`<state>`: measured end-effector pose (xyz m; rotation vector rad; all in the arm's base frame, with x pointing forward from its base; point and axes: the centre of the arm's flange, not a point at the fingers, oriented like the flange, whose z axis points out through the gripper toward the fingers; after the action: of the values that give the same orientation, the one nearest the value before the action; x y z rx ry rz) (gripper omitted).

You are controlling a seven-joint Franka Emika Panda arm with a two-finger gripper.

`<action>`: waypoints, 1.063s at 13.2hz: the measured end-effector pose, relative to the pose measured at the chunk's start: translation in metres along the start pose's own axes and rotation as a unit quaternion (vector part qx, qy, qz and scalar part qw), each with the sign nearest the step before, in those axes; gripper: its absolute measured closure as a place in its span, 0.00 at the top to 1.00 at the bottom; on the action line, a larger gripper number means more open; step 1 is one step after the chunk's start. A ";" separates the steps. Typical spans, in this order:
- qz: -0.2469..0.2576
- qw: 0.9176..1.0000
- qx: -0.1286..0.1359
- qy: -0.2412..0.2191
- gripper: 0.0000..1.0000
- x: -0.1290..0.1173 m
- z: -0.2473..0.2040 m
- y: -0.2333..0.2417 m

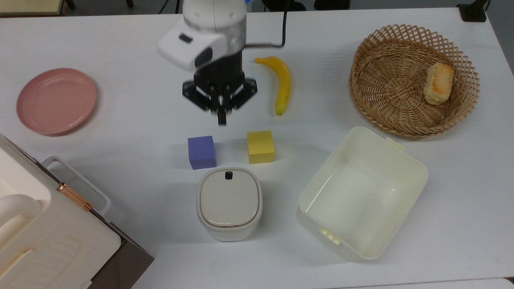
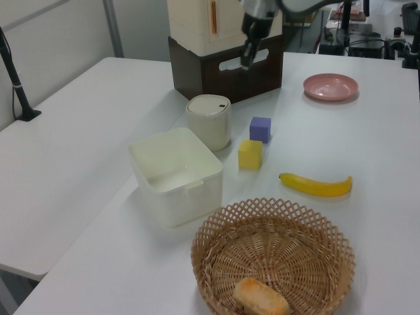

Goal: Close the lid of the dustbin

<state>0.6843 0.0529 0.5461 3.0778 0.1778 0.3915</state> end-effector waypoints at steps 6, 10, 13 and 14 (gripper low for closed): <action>0.008 0.995 0.006 -0.098 0.04 -0.084 -0.047 0.009; 0.020 0.993 0.005 -0.117 0.40 -0.095 -0.048 0.023; 0.020 0.993 0.005 -0.116 0.87 -0.095 -0.048 0.023; 0.021 0.993 0.005 -0.116 0.99 -0.095 -0.048 0.023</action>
<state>0.5836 0.0194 0.5705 3.1076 0.1074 0.0319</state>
